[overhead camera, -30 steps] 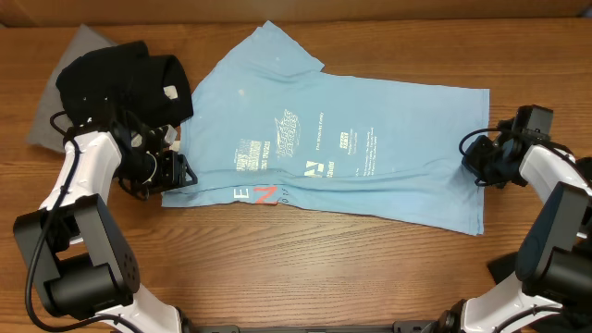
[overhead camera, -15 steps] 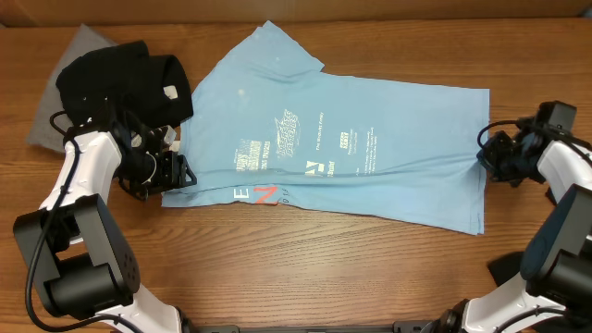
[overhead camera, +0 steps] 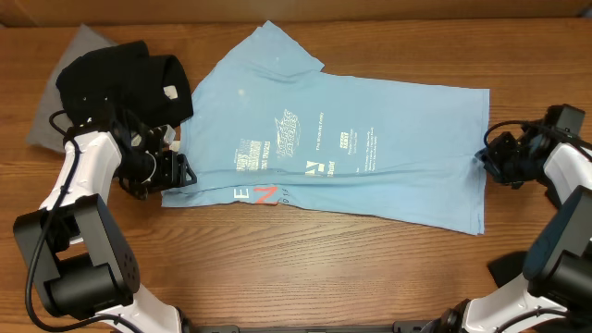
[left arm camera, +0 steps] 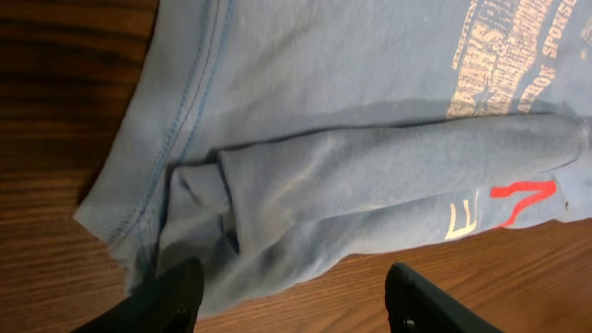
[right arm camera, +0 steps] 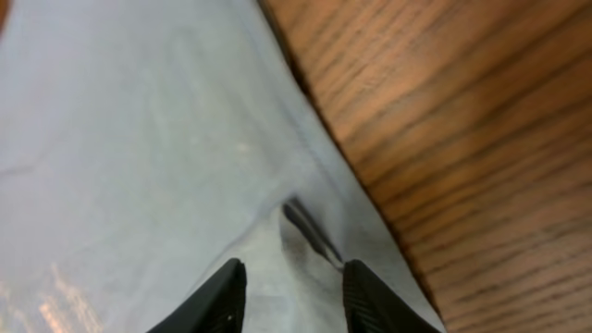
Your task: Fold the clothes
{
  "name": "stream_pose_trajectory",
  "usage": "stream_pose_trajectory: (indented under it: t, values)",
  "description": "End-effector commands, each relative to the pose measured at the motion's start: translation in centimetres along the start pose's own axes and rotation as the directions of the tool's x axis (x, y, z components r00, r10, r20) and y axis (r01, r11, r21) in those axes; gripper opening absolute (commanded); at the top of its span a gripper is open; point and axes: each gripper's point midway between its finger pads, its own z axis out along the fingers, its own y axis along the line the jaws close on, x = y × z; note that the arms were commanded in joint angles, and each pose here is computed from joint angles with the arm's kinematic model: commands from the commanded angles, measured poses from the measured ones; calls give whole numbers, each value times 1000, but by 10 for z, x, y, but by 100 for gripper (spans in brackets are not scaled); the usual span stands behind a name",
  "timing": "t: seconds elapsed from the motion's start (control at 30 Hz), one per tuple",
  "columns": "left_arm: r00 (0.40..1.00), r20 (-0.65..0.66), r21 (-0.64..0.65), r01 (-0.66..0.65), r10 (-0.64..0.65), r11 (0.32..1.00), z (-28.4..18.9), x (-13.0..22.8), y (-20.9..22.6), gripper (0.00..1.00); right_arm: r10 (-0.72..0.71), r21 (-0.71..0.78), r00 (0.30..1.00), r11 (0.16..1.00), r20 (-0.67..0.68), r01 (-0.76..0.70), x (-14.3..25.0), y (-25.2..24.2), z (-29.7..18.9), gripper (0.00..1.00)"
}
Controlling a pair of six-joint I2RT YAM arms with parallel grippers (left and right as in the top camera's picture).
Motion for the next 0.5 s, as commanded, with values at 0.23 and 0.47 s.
stream_pose_trajectory:
  t: [0.23, 0.47]
  values:
    - [993, 70, 46, -102, 98, 994, -4, -18, -30, 68, -114, -299, 987, 943, 111, 143, -3, 77, -80, 44]
    - [982, -10, -65, -189, 188, 980, 17, -6, -40, 70, -133, -323, 987, 933, 92, 156, 26, 92, -112, 45]
